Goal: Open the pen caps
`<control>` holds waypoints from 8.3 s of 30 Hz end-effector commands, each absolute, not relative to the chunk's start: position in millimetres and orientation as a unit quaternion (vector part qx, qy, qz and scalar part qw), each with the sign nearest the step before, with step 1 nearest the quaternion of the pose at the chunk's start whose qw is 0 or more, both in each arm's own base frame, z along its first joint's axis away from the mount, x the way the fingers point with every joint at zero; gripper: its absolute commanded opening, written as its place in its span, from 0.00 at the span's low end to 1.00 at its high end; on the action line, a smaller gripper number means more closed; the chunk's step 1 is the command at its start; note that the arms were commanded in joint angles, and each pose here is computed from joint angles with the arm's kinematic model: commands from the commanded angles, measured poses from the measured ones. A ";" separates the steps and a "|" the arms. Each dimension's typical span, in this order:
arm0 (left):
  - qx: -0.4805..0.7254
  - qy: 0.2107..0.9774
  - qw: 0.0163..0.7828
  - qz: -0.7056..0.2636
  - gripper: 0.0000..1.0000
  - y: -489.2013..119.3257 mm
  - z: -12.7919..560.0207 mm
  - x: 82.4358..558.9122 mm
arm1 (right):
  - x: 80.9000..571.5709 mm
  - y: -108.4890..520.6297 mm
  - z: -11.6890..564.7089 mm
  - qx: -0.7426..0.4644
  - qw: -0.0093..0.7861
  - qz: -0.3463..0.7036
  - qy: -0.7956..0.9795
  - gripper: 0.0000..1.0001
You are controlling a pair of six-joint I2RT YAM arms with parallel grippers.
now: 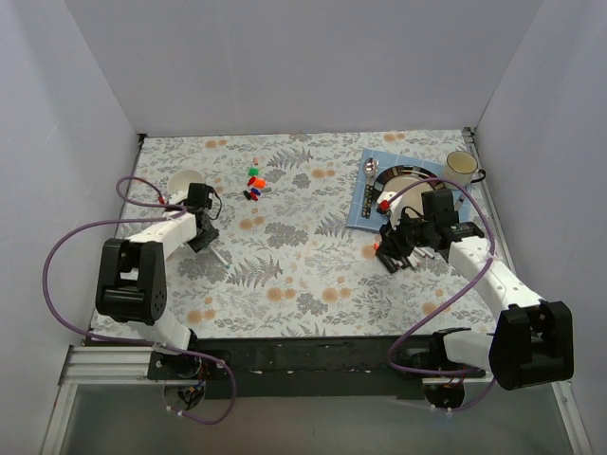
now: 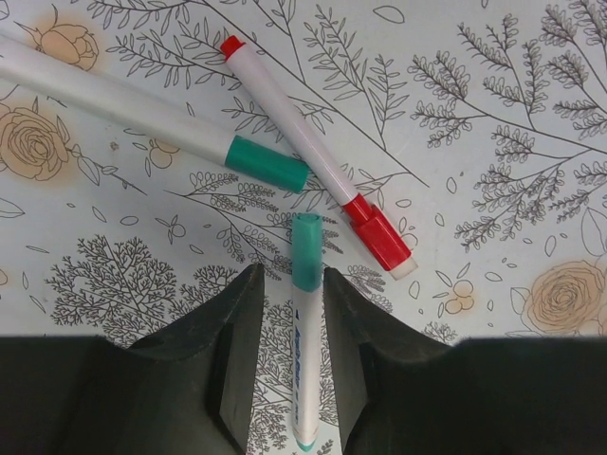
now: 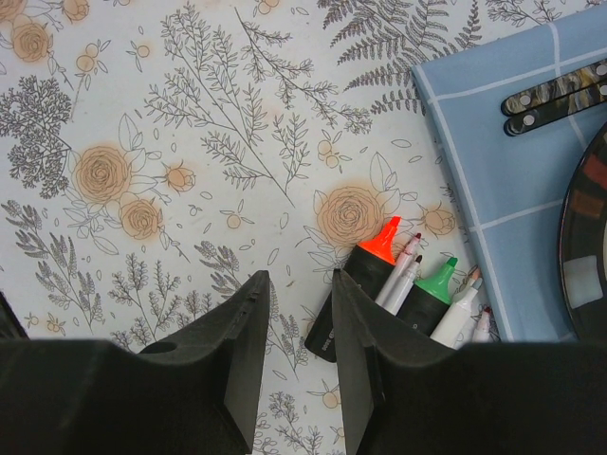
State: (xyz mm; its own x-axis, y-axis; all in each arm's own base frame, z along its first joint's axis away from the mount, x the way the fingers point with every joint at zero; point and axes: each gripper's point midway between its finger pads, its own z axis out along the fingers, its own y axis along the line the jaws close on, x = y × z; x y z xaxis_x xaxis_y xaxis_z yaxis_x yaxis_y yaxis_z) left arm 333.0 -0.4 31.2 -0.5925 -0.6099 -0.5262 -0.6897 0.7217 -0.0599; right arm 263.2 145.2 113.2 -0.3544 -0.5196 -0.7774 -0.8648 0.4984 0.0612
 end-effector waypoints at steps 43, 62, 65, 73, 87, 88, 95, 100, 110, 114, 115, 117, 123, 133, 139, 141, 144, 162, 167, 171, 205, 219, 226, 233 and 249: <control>-0.175 0.833 0.385 -0.356 0.00 -249.2 161.0 311.5 | 191.9 215.6 153.2 -0.442 0.283 0.527 0.668 0.64; -0.159 0.777 0.447 -0.415 0.00 -398.8 168.4 297.2 | 240.3 222.9 130.7 -0.250 0.332 0.492 0.765 0.71; -0.170 0.775 0.447 -0.414 0.00 -401.8 164.0 295.7 | 243.5 221.2 123.2 -0.243 0.325 0.483 0.776 0.68; -0.191 0.761 0.464 -0.411 0.00 -397.2 173.0 299.4 | 242.6 222.2 113.5 -0.238 0.301 0.487 0.785 0.51; -0.166 0.754 0.456 -0.443 0.46 -401.1 176.6 290.5 | 236.0 225.4 120.2 -0.279 0.288 0.503 0.765 0.01; -0.169 0.756 0.452 -0.442 0.48 -399.7 174.2 290.1 | 234.3 225.6 120.6 -0.283 0.286 0.505 0.763 0.01; -0.157 0.759 0.445 -0.448 0.46 -398.7 173.5 289.5 | 230.9 225.2 121.4 -0.304 0.286 0.506 0.755 0.01; -0.142 0.760 0.430 -0.467 0.40 -398.5 179.4 288.1 | 232.2 224.4 119.8 -0.308 0.281 0.501 0.758 0.01; -0.151 0.760 0.428 -0.465 0.36 -387.5 179.8 289.8 | 231.8 224.1 115.6 -0.322 0.281 0.499 0.754 0.01; -0.149 0.761 0.428 -0.465 0.36 -387.9 180.3 290.6 | 232.4 224.6 115.9 -0.323 0.282 0.498 0.754 0.01; -0.148 0.763 0.425 -0.465 0.36 -388.6 178.6 290.1 | 232.2 224.5 116.2 -0.323 0.282 0.498 0.754 0.01; -0.148 0.763 0.423 -0.466 0.36 -389.4 178.6 290.5 | 233.0 224.3 117.1 -0.324 0.285 0.496 0.754 0.01; -0.143 0.769 0.410 -0.470 0.37 -397.4 171.6 288.8 | 232.8 224.4 116.4 -0.323 0.283 0.497 0.754 0.01; -0.154 0.763 0.414 -0.471 0.00 -394.1 177.5 297.0 | 228.2 223.6 112.5 -0.318 0.269 0.500 0.759 0.01; -0.211 0.742 0.453 -0.446 0.00 -336.3 195.4 340.5 | 225.2 224.2 109.4 -0.322 0.259 0.501 0.760 0.01; -0.224 0.737 0.473 -0.428 0.00 -313.6 202.8 360.3 | 222.7 225.2 108.2 -0.324 0.256 0.502 0.760 0.01; -0.249 0.725 0.499 -0.405 0.00 -271.3 216.9 398.1 | 219.7 227.5 106.6 -0.328 0.251 0.502 0.760 0.01; -0.218 0.842 0.430 -0.241 0.00 -167.1 114.9 466.5 | 244.6 204.9 112.8 -0.426 0.310 0.384 0.758 0.01; -0.205 0.871 0.402 -0.192 0.00 -150.0 78.5 482.5 | 253.9 195.5 114.4 -0.426 0.327 0.350 0.767 0.01; -0.204 0.891 0.373 -0.158 0.06 -143.5 54.4 480.9 | 259.6 189.7 112.8 -0.421 0.331 0.335 0.775 0.01; -0.085 0.856 0.477 -0.181 0.98 -116.5 196.2 373.5 | 300.0 101.0 48.9 -0.342 0.271 0.132 0.890 0.40; -0.174 0.875 0.432 -0.135 0.97 -83.9 141.3 325.3 | 291.0 120.3 97.5 -0.394 0.340 0.188 0.833 0.42; -0.366 0.825 0.427 -0.066 0.69 -43.7 118.0 328.3 | 280.5 134.7 113.3 -0.415 0.361 0.228 0.804 0.42; -0.380 0.823 0.421 -0.037 0.43 -40.7 109.1 352.4 | 276.6 137.9 116.8 -0.419 0.362 0.238 0.798 0.42; -0.530 0.793 0.294 0.059 0.45 -17.6 50.3 372.7 | 272.5 141.5 127.8 -0.428 0.377 0.246 0.784 0.43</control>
